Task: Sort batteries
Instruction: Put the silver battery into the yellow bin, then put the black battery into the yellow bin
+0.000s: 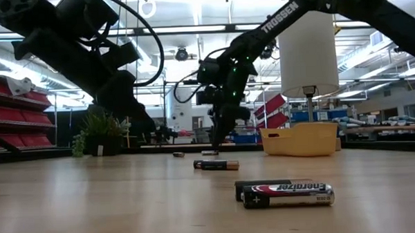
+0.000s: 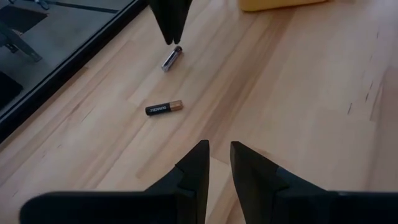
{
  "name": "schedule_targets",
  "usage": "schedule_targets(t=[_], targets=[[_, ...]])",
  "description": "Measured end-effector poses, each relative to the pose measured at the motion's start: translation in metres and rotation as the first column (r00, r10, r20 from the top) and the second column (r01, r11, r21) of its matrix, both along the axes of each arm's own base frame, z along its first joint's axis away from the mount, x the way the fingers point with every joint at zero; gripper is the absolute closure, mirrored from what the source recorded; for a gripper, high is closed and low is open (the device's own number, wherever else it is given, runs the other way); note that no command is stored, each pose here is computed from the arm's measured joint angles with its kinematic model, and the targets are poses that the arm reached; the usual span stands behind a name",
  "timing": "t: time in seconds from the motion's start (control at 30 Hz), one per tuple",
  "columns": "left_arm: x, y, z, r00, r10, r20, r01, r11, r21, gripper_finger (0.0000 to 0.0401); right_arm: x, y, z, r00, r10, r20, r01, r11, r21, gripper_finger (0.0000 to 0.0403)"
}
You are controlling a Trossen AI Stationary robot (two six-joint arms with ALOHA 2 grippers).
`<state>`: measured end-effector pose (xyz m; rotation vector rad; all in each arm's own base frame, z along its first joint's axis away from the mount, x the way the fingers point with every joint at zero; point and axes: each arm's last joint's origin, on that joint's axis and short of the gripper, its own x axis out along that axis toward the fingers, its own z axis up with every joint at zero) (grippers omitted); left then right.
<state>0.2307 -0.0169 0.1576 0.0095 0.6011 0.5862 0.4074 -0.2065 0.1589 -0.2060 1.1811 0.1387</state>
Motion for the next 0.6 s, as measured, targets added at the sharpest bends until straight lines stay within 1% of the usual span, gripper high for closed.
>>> schedule_targets(t=[0.17,0.37,0.47,0.6], targets=[[0.000,0.000,-0.001,1.000,0.001,-0.003,-0.001,1.000,-0.014,0.0321,-0.007,-0.004,-0.002,0.999,-0.011,-0.043,0.012,0.999,0.034,0.0378],[0.000,0.000,-0.001,1.000,-0.002,-0.003,0.002,1.000,-0.012,0.0321,-0.017,0.002,-0.004,0.987,-0.033,-0.155,0.046,0.996,0.080,0.0394],[0.000,0.000,-0.001,1.000,-0.002,-0.003,0.002,1.000,-0.012,0.0321,-0.015,0.003,-0.004,0.987,-0.035,-0.156,0.045,0.997,0.062,0.0397],[0.000,0.000,-0.001,1.000,0.001,-0.001,-0.001,1.000,-0.017,0.0321,-0.004,0.007,-0.002,0.995,-0.055,-0.080,0.057,0.998,0.033,0.0397]])
